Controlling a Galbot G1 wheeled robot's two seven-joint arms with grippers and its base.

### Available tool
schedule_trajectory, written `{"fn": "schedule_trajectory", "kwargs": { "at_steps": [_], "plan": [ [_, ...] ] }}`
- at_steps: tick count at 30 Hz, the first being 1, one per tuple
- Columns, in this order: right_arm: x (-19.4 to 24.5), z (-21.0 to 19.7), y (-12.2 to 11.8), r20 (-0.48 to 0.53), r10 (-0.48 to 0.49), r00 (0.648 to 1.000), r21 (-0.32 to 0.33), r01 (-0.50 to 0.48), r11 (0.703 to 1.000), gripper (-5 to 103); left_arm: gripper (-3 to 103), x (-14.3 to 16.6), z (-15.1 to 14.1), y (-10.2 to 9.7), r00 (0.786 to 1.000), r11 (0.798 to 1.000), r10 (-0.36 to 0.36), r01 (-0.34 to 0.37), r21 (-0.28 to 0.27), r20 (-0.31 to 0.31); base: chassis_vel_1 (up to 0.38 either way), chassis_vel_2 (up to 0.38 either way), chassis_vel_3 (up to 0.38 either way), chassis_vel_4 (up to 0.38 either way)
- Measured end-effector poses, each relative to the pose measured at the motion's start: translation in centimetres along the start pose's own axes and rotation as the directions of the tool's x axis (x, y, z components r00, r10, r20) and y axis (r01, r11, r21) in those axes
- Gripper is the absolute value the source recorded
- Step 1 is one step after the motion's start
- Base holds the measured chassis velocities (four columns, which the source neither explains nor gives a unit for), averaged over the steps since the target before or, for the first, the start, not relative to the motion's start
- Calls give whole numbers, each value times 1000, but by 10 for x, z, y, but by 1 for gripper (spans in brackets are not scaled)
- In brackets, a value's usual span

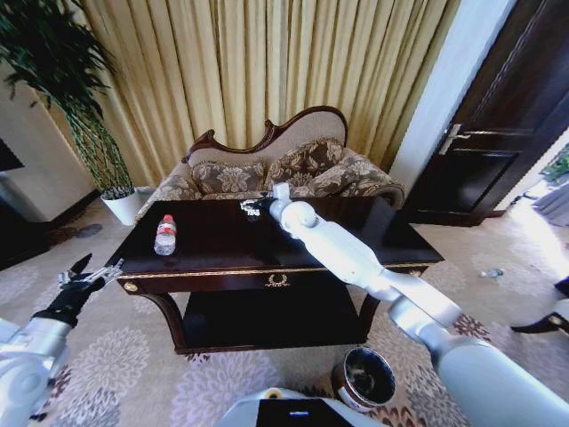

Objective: Move to the front of the table and place the trash on the table into the trash bin.

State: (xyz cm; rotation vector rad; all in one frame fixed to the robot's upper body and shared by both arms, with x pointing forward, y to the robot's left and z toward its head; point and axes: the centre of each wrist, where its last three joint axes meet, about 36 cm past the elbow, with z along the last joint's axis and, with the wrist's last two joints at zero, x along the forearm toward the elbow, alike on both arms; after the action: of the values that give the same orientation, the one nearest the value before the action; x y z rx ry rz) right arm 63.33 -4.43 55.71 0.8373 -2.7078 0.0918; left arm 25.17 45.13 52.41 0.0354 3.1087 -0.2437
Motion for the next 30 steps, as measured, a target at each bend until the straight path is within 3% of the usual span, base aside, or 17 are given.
{"fn": "schedule_trajectory", "kwargs": {
  "at_steps": [10,19,30],
  "plan": [
    [-30,3,11,-44,47,998,-12,-48,999,100,100,2,0,-5,1000,1000,2,-2,3,4,0,0,0,0],
    [-45,18,-9,-111,163,980,-30,-168,985,100,100,3,1,-5,1000,1000,-3,3,4,3,0,0,0,0],
    [-40,36,-26,-127,182,975,-40,-189,981,100,100,3,1,-5,1000,1000,1,-1,4,5,0,0,0,0]
  ]
}}
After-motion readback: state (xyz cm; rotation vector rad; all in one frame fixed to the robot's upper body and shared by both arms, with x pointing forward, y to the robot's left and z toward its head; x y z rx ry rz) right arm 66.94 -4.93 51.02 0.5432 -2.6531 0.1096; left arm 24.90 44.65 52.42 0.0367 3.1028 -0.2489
